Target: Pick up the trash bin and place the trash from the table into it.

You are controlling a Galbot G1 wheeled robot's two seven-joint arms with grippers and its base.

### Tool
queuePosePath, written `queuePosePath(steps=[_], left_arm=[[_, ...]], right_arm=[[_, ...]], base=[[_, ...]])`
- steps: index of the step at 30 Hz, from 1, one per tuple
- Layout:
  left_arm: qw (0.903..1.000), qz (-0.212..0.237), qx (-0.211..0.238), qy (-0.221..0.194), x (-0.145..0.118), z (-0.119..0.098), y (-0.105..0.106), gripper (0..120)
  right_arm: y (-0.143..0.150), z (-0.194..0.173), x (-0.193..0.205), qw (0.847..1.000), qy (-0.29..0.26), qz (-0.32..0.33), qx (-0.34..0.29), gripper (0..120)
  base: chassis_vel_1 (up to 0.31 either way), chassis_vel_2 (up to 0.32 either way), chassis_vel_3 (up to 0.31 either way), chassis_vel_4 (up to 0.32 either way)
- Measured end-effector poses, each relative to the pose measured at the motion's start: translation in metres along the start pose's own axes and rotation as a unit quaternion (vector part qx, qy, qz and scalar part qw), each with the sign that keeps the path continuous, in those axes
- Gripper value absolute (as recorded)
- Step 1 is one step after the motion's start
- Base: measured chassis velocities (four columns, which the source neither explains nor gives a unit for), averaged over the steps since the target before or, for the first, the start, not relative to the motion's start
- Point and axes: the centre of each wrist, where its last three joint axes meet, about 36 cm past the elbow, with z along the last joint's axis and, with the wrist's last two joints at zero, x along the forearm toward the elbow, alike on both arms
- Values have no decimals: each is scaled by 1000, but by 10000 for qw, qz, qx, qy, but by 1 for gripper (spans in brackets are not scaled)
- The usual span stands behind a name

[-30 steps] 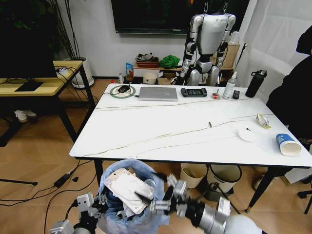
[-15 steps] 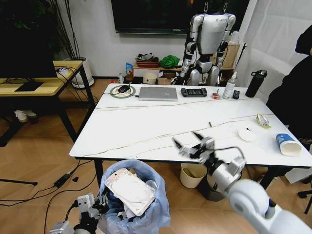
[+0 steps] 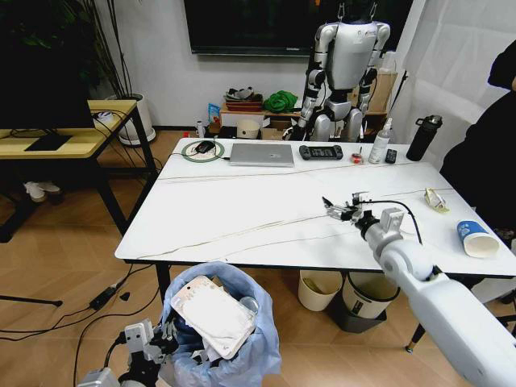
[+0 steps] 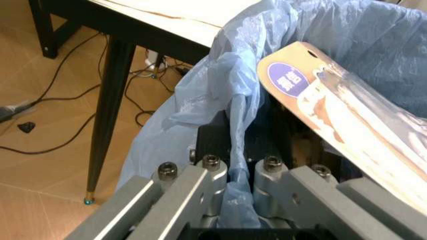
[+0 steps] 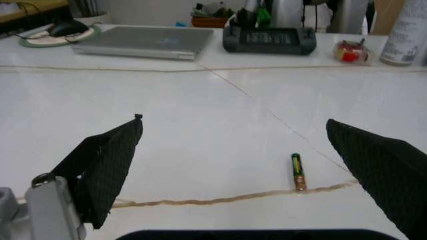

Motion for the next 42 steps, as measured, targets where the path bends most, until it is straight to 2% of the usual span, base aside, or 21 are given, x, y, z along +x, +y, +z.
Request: queuePosePath(steps=[8, 22, 24, 25, 29, 30, 34, 35, 36, 37, 39, 41, 42], left_arm=[[10000, -36, 5, -12, 0, 1, -1, 0], [10000, -76, 25, -33, 2, 1, -2, 0], [10000, -76, 25, -34, 2, 1, -2, 0], [10000, -74, 24, -37, 2, 1, -2, 0], [10000, -71, 23, -43, 2, 0, -2, 0], [10000, -67, 24, -44, 1, 0, -2, 0], [10000, -64, 21, -44, 1, 0, -2, 0], [10000, -61, 17, -42, 1, 0, -2, 0], [10000, -61, 17, -42, 1, 0, -2, 0], [10000, -60, 14, -41, 1, 0, -2, 0], [10000, -59, 13, -41, 1, 0, -2, 0], [10000, -55, 10, -40, 1, 0, -1, 0], [10000, -54, 10, -40, 1, 0, -1, 0]], right_arm=[[-26, 8, -31, 9997, 165, 191, -59, 100], [-36, 36, -58, 9973, 648, 274, -209, 99], [-38, 39, -59, 9969, 693, 305, -203, 95], [-40, 40, -58, 9967, 719, 329, -179, 88], [-42, 42, -57, 9965, 740, 349, -158, 78], [-43, 43, -56, 9965, 745, 360, -148, 69], [-43, 44, -56, 9965, 745, 366, -139, 59], [-43, 44, -55, 9965, 745, 364, -128, 51], [-43, 44, -55, 9965, 745, 364, -128, 51], [-42, 44, -55, 9966, 739, 360, -103, 44], [-42, 44, -55, 9966, 733, 357, -93, 43], [-41, 44, -54, 9967, 722, 350, -74, 31], [-40, 44, -54, 9968, 721, 348, -72, 30]], base=[[0, 0, 0, 0], [0, 0, 0, 0], [0, 0, 0, 0], [0, 0, 0, 0], [0, 0, 0, 0], [0, 0, 0, 0], [0, 0, 0, 0], [0, 0, 0, 0], [0, 0, 0, 0], [0, 0, 0, 0], [0, 0, 0, 0], [0, 0, 0, 0], [0, 0, 0, 0]])
